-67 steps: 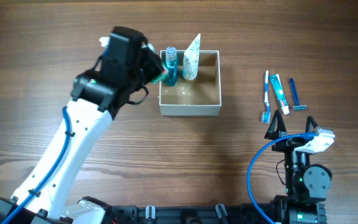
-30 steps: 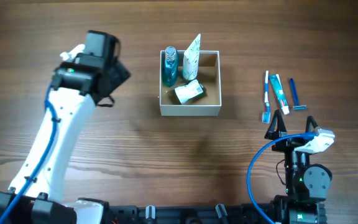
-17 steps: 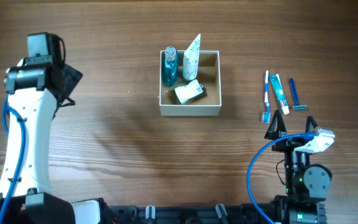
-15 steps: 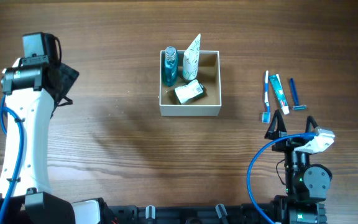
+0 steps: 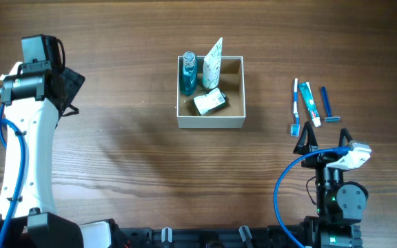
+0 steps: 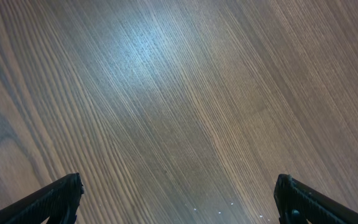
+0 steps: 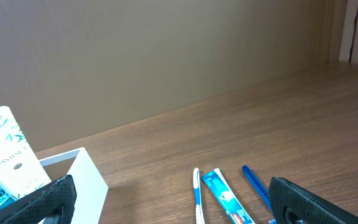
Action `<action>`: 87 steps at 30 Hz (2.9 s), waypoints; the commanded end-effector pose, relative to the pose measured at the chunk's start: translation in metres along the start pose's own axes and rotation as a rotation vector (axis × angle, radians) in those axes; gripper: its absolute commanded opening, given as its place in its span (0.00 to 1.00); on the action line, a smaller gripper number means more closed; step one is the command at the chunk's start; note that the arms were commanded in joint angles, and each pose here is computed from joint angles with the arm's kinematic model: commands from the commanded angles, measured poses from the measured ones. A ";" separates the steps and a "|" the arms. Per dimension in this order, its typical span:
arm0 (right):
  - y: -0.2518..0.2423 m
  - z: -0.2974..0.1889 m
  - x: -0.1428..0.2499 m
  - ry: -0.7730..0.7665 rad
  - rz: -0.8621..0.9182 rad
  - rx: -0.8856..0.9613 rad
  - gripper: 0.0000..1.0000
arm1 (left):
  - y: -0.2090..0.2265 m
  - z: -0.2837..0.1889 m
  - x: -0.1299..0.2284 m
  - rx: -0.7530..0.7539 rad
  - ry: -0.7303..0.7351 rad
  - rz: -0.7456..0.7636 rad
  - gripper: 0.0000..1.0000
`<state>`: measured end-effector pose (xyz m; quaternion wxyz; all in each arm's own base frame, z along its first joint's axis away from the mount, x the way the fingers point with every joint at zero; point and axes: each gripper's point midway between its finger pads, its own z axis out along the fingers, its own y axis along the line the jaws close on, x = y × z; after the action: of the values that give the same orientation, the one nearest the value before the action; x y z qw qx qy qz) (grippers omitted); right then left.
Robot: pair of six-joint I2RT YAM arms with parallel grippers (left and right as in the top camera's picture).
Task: Pack container
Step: 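Release the soap in the box and retract the left arm, then move the right gripper over the blue-white toothbrush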
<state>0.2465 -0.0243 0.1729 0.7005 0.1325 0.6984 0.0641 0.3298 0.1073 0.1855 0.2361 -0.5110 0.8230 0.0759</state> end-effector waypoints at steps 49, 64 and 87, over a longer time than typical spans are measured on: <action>0.096 0.069 -0.213 0.123 -0.342 -0.184 1.00 | 0.001 -0.007 -0.008 0.010 -0.032 -0.009 1.00; 0.081 0.107 -0.138 0.720 -0.148 -0.115 1.00 | 0.001 -0.007 -0.008 0.010 -0.032 -0.009 1.00; 0.013 0.113 0.047 1.380 -0.142 0.056 1.00 | 0.001 -0.007 -0.008 0.010 -0.032 -0.009 1.00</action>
<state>0.3726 -0.0030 0.1531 0.1472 0.0333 0.9840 0.0946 0.3305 0.1074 0.1858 0.2374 -0.5111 0.8227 0.0753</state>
